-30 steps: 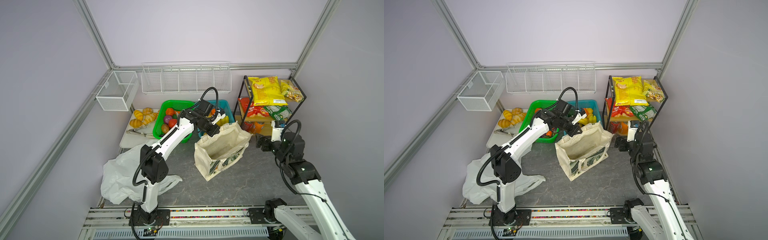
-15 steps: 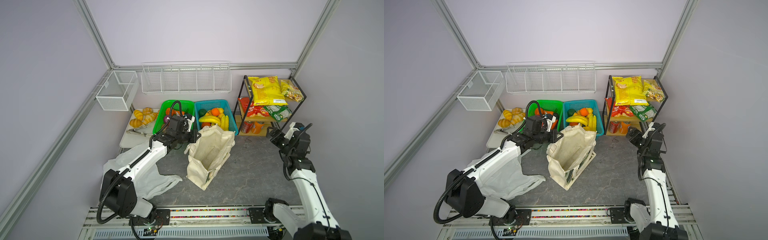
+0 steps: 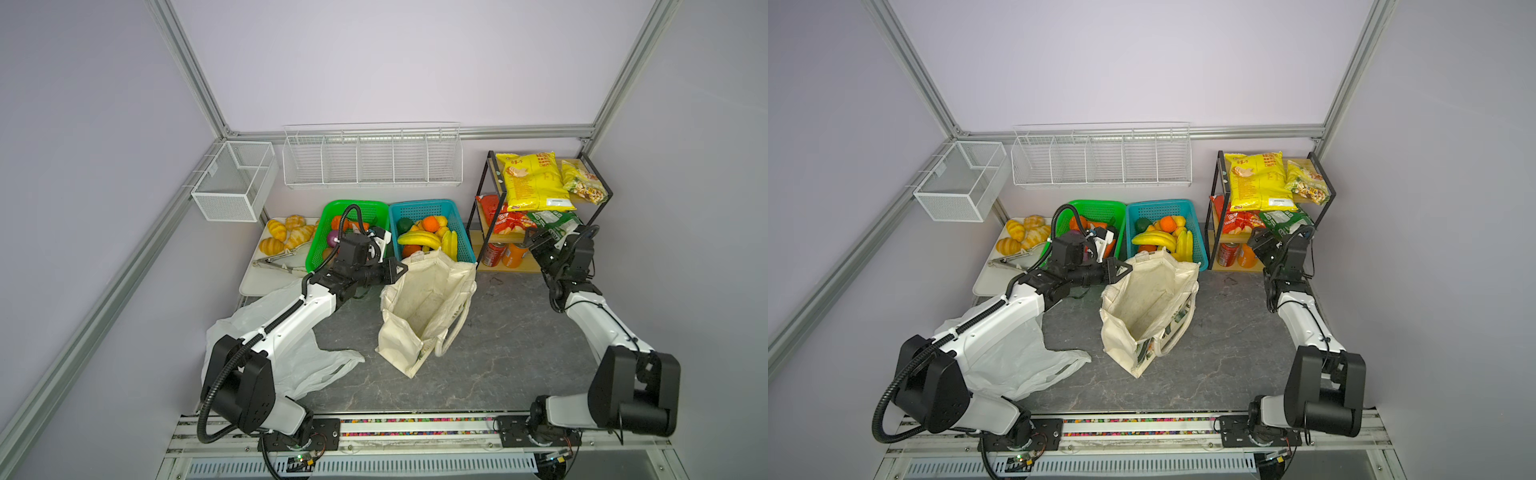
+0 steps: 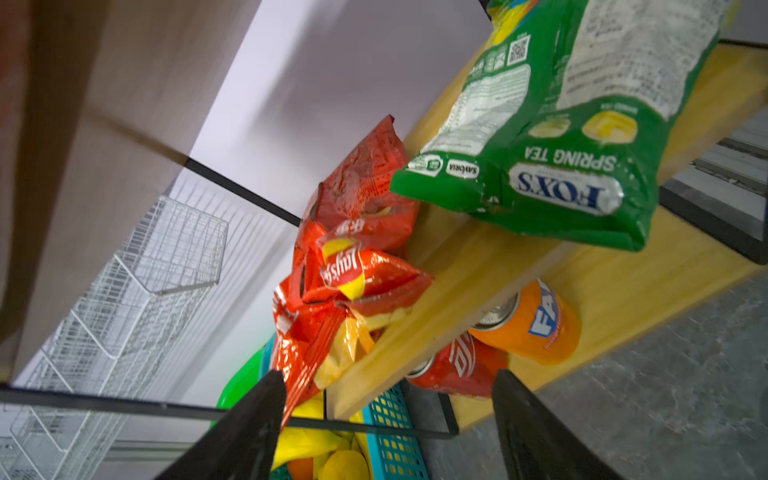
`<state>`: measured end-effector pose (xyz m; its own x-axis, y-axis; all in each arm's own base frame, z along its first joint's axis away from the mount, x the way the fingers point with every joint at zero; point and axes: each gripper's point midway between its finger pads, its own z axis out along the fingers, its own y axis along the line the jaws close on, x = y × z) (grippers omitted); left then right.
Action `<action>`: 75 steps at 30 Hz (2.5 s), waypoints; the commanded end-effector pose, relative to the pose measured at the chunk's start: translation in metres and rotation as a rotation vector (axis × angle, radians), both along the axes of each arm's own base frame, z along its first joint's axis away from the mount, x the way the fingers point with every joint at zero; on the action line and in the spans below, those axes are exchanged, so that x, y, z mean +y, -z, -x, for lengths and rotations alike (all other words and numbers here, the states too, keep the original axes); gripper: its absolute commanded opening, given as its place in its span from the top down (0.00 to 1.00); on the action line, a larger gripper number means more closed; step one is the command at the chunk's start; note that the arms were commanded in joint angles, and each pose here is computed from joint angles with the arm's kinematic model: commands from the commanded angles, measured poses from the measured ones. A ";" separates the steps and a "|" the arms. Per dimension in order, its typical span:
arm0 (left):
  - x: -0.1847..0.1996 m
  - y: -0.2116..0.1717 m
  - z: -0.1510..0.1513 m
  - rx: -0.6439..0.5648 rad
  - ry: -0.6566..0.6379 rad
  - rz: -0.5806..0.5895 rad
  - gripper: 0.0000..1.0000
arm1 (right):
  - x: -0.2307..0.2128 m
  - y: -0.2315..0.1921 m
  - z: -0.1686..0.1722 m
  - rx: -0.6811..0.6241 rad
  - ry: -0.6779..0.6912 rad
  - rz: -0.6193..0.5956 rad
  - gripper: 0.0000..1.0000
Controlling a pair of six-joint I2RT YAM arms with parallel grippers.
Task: Place the mixed food into the grocery bags and tie them
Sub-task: 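Release the tote with the right gripper and grasp the red chip bag on the shelf, then carry the red chip bag into the tote and open the right gripper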
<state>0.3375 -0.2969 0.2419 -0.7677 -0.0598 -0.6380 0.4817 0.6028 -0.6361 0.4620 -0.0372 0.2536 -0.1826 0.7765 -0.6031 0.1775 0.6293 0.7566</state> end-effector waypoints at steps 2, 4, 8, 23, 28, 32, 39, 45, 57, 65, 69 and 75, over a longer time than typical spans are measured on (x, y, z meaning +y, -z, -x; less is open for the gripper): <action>-0.002 -0.024 -0.001 -0.085 0.008 0.049 1.00 | -0.011 -0.014 -0.026 -0.048 0.039 -0.100 0.16; -0.002 -0.025 -0.001 -0.091 0.010 0.048 1.00 | -0.013 -0.013 -0.035 -0.049 0.039 -0.103 0.16; -0.003 -0.027 0.000 -0.093 0.016 0.052 1.00 | -0.013 -0.011 -0.050 -0.040 0.027 -0.106 0.20; -0.002 -0.023 -0.001 -0.101 0.025 0.034 1.00 | -0.006 -0.021 -0.008 -0.093 -0.035 -0.007 0.94; -0.002 -0.023 -0.002 -0.109 0.024 0.029 1.00 | 0.002 -0.024 0.032 -0.088 -0.077 0.028 0.94; 0.000 -0.023 -0.003 -0.109 0.009 0.026 1.00 | 0.019 -0.047 0.073 -0.101 -0.131 0.060 0.94; -0.003 -0.023 -0.004 -0.103 0.004 0.067 1.00 | 0.066 -0.125 0.155 -0.204 -0.253 0.299 0.94; -0.006 -0.018 -0.006 -0.089 0.006 0.065 1.00 | 0.135 -0.176 0.183 -0.355 -0.569 0.342 0.94; -0.006 -0.008 -0.012 -0.053 -0.013 0.046 1.00 | 0.290 -0.183 0.234 -0.456 -1.258 0.314 0.94; -0.005 -0.005 -0.015 -0.054 -0.025 0.037 1.00 | 0.301 -0.171 0.258 -0.424 -1.367 0.305 0.94; -0.006 -0.003 -0.016 -0.053 -0.026 0.033 1.00 | 0.294 -0.189 0.264 -0.446 -1.340 0.313 0.94; -0.007 -0.002 -0.018 -0.051 -0.027 0.036 1.00 | 0.300 -0.185 0.261 -0.374 -1.367 0.260 0.94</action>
<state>0.3444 -0.2999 0.2329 -0.7588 -0.0744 -0.6470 0.4847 0.5991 -0.6373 0.2068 0.2595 0.4381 -0.4582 0.0048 -0.8888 -0.8492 0.2931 0.4393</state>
